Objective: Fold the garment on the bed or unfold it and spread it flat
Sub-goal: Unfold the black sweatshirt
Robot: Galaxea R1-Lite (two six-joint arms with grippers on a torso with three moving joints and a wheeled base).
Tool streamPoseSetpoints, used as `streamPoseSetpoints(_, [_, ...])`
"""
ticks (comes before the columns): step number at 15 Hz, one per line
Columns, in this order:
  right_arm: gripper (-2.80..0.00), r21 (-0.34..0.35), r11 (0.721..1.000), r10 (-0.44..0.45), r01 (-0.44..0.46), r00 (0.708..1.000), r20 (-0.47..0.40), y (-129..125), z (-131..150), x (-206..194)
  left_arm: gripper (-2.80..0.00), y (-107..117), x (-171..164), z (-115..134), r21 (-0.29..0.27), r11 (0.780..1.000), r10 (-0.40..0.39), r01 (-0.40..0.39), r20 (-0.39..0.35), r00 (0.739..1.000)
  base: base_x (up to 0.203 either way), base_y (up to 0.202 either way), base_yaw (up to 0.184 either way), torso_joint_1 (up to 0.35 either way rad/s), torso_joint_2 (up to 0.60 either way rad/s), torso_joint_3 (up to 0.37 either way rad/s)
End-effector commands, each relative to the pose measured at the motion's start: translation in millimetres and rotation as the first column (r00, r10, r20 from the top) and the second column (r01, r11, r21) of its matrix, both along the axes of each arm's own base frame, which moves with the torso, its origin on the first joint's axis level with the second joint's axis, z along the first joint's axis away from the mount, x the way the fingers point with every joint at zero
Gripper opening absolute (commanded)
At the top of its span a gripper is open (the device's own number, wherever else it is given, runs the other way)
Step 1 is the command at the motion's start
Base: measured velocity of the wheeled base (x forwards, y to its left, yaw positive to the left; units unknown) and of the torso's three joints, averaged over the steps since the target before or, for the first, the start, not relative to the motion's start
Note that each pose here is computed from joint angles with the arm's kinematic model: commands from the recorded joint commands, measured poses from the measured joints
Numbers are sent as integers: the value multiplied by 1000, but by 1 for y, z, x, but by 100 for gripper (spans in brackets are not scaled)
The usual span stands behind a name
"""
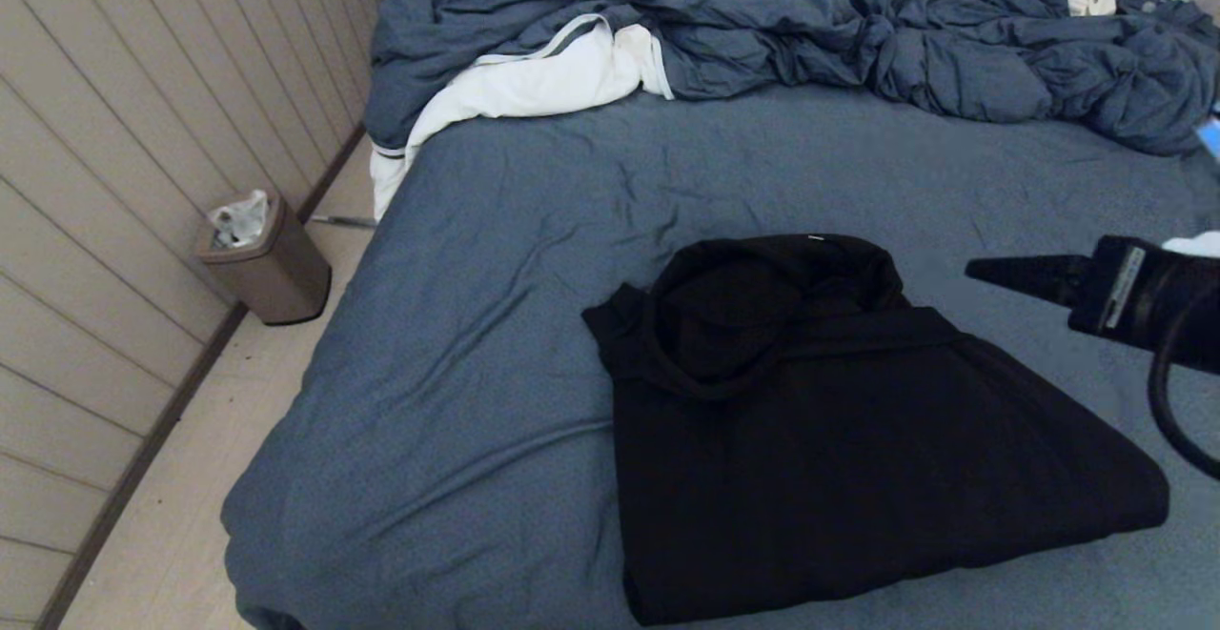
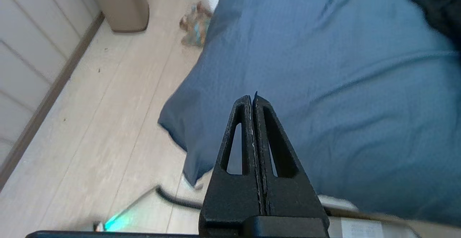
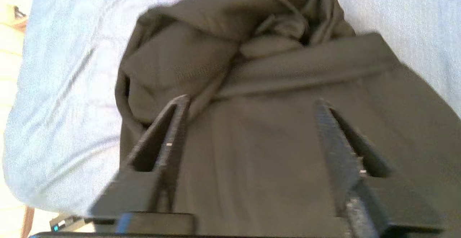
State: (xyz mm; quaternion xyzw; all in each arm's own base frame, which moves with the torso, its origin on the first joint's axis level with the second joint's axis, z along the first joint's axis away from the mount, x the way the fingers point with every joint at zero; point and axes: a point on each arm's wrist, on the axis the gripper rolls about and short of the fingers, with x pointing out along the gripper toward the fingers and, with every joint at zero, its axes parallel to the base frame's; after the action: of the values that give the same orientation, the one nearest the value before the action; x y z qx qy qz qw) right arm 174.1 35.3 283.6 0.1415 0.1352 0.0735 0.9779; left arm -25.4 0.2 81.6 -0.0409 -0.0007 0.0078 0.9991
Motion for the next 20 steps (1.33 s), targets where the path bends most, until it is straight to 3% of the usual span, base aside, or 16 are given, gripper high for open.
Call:
streamPoseSetpoints(1, [0, -4, 1000, 0, 0, 999, -36, 5, -2, 22, -280, 0, -5, 24, -6, 1000, -1, 2, 47, 999, 0, 0, 0, 0, 0, 0])
streamPoseSetpoints(4, [0, -3, 1000, 1, -1, 999, -43, 10, 5, 46, -280, 0, 4, 74, -38, 999, -6, 5, -29, 1000, 0, 0, 0, 0, 0, 0])
streamPoseSetpoints(6, [0, -2, 1000, 0, -1, 999, -50, 13, 11, 63, -280, 0, 31, 104, -70, 998, -15, 6, -130, 991, 0, 0, 0, 0, 0, 0])
streamPoseSetpoints(9, [0, 3, 1000, 3, -3, 1000, -27, 17, 28, 83, -280, -2, 90, 132, -114, 993, -68, 34, -313, 947, 0, 0, 0, 0, 0, 0])
streamPoseSetpoints(11, [0, 1, 1000, 19, -19, 999, -26, 20, 40, 92, -280, -8, 133, 140, -181, 981, -139, 67, -416, 899, 0, 0, 0, 0, 0, 0])
streamPoseSetpoints(14, [0, 1, 997, 80, -80, 996, -47, 24, 45, 107, -280, -48, 177, 144, -320, 924, -354, 210, -505, 787, 0, 0, 0, 0, 0, 0])
streamPoseSetpoints(16, [0, -28, 994, 107, -108, 994, -35, 24, 47, 106, -280, -78, 183, 137, -353, 883, -463, 309, -550, 695, 0, 0, 0, 0, 0, 0])
streamPoseSetpoints(17, [0, -32, 993, 112, -113, 993, -20, 23, 51, 104, -280, -89, 188, 132, -359, 873, -485, 329, -577, 658, 0, 0, 0, 0, 0, 0])
streamPoseSetpoints(18, [0, -33, 993, 112, -112, 994, -20, 23, 54, 102, -280, -98, 191, 128, -361, 866, -500, 346, -597, 627, 0, 0, 0, 0, 0, 0])
streamPoseSetpoints(20, [0, -33, 994, 108, -108, 994, -13, 20, 60, 97, -280, -108, 198, 119, -358, 863, -505, 356, -629, 591, 0, 0, 0, 0, 0, 0])
